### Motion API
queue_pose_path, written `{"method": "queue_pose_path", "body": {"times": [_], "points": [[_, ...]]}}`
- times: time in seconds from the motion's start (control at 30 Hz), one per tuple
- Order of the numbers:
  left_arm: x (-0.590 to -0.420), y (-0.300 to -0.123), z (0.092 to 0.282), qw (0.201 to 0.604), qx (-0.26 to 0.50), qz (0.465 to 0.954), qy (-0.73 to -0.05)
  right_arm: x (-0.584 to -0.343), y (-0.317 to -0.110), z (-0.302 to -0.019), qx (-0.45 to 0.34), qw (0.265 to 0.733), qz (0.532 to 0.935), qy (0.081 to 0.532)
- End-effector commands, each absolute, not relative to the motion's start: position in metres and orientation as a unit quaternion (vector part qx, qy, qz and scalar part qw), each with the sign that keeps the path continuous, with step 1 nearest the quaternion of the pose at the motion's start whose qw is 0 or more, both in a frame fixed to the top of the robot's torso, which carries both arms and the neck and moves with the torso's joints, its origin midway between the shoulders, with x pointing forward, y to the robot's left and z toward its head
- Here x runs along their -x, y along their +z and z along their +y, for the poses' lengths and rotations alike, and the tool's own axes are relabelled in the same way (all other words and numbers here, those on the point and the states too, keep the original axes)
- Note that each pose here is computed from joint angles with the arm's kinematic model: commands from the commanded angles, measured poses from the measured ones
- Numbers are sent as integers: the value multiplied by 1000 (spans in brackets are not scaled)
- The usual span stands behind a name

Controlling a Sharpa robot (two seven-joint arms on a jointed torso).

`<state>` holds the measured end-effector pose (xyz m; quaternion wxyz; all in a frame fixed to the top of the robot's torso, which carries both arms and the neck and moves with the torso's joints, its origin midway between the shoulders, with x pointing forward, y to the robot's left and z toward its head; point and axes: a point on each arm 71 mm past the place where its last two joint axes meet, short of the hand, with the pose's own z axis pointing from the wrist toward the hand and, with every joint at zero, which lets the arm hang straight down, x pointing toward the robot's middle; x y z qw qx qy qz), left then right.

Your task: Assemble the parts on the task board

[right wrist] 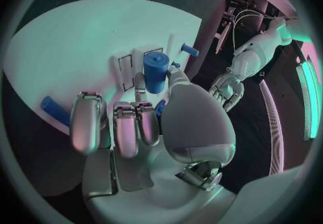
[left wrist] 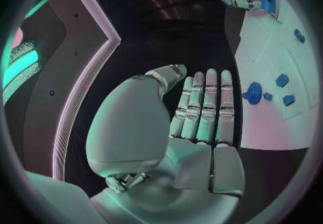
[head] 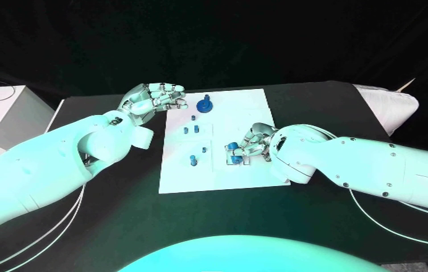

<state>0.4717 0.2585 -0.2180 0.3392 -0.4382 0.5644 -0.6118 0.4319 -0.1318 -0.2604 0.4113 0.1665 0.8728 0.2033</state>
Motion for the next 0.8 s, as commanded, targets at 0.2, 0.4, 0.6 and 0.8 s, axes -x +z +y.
{"method": "queue_pose_path", "body": {"times": [0.2,0.4,0.6,0.8], "points": [[-471,-217,257,333,435,563,-618,-432,-264,-127,-149,417,874,200],[-471,-217,258,334,436,563,-618,-435,-265,-128,-144,437,867,191],[-471,-217,258,335,436,563,-617,-434,-266,-128,-132,437,869,189],[-471,-217,259,335,436,563,-616,-429,-266,-127,-124,434,871,194]]}}
